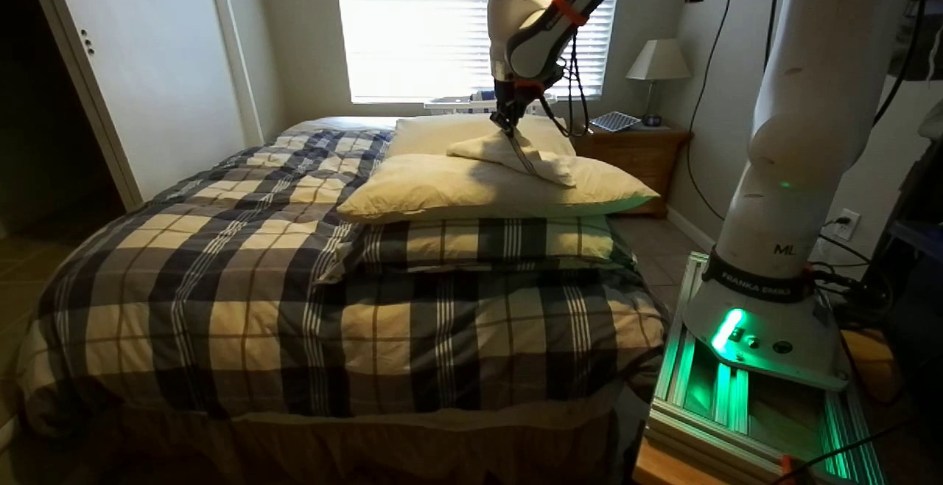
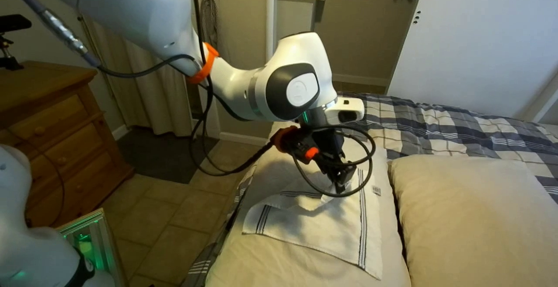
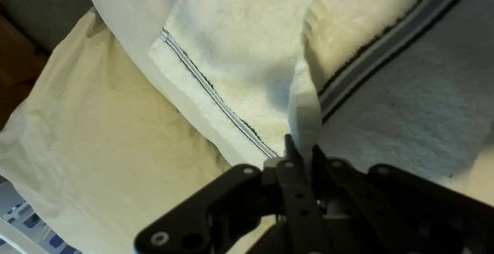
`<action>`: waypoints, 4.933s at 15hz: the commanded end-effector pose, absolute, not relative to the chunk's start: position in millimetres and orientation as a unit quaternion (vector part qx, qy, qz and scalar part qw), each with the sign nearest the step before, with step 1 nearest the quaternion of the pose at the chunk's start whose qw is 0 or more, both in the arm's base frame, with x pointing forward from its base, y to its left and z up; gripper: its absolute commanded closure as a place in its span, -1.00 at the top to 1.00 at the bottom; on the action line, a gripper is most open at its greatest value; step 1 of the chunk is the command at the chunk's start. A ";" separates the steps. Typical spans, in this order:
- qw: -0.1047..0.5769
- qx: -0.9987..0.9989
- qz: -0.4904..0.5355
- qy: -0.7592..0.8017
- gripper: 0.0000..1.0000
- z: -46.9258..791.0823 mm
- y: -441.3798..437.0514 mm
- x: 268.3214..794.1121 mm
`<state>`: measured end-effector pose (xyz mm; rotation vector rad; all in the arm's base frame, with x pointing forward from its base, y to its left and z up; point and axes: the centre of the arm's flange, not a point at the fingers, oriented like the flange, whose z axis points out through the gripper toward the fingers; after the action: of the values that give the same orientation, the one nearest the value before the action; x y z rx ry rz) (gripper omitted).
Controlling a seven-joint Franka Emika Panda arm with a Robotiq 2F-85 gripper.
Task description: Fold the white towel twice in a triangular shape
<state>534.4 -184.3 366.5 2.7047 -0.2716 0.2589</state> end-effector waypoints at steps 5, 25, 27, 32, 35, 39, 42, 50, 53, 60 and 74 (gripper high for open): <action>0.187 0.974 0.092 -0.089 -0.88 366.9 -232.7 512.2; 0.215 0.969 0.118 -0.041 -0.88 347.0 -297.9 523.0; 0.209 0.970 0.115 -0.039 -0.87 343.3 -297.6 525.0; 0.209 0.971 0.111 -0.041 -0.31 336.3 -298.4 527.6; 0.211 0.968 0.126 -0.049 0.07 347.1 -298.7 526.0; 0.214 0.966 0.135 -0.049 0.65 360.1 -296.4 522.2; 0.201 0.971 0.111 -0.069 0.99 373.4 -288.1 515.4; 0.112 0.982 -0.002 -0.150 1.00 417.4 -240.1 478.5; 0.088 0.981 -0.046 -0.166 1.00 411.6 -215.4 461.5; 0.071 0.968 -0.107 -0.216 1.00 366.5 -180.6 429.7; 0.081 0.958 -0.076 -0.265 -0.35 343.0 -181.5 423.3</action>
<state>430.1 -184.1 336.5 2.8593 -0.7514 -0.2969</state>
